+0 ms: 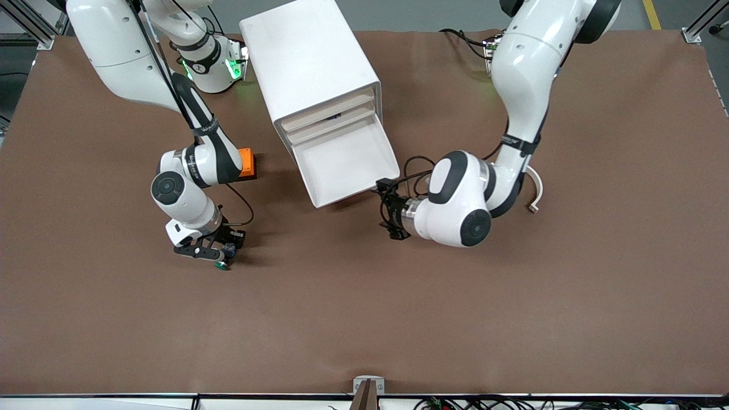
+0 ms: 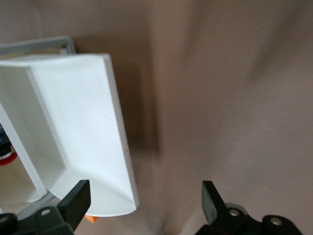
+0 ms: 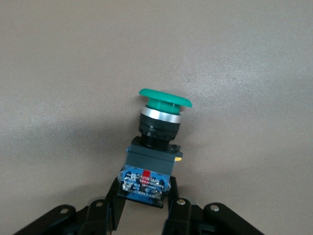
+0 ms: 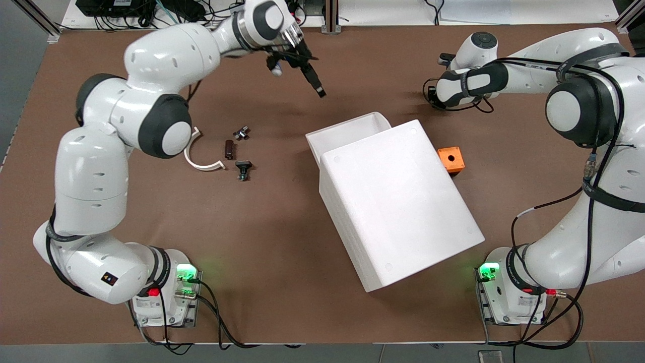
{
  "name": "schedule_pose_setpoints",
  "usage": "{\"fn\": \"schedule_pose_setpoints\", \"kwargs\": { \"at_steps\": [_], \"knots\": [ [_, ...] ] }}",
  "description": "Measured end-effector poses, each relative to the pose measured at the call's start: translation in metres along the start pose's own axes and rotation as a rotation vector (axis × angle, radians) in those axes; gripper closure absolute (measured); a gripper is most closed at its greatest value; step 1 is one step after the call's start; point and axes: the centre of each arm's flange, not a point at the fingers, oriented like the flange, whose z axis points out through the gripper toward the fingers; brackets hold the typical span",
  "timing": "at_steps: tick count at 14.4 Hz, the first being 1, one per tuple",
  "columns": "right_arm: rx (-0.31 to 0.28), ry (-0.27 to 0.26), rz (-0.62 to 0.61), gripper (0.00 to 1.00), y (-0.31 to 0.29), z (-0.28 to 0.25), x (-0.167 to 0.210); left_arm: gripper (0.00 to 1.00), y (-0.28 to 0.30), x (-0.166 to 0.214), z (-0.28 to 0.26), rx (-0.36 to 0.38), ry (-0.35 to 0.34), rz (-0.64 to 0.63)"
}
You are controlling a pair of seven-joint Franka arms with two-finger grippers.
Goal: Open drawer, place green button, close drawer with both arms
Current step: 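Release the drawer with the left gripper while the right gripper lifts the button, then carry the green button into the open drawer and open the right gripper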
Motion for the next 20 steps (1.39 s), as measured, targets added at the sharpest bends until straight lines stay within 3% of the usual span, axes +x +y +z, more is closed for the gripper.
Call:
{"fn": "schedule_pose_setpoints", "kwargs": {
  "at_steps": [3,6,10,13,17,20],
  "knots": [
    [-0.001,-0.001,0.002,0.61,0.000,-0.006,0.003,0.00,-0.015,0.004,-0.080,-0.196,0.113,0.174],
    [-0.015,-0.043,0.048,0.61,-0.006,-0.043,0.011,0.00,-0.028,0.018,-0.136,-0.267,0.213,0.362],
    [-0.048,-0.118,0.199,0.61,-0.055,-0.127,0.011,0.00,-0.032,0.042,-0.159,-0.192,0.399,0.762],
    [-0.047,-0.105,0.340,0.61,-0.134,-0.165,-0.017,0.00,-0.028,0.048,-0.160,-0.157,0.480,0.946],
    [-0.041,-0.092,0.496,0.61,-0.219,-0.174,-0.074,0.00,-0.009,0.069,-0.173,-0.100,0.515,1.166],
    [-0.032,-0.085,0.591,0.61,-0.255,-0.178,-0.105,0.00,0.002,0.077,-0.165,-0.068,0.521,1.240]
  ]
}}
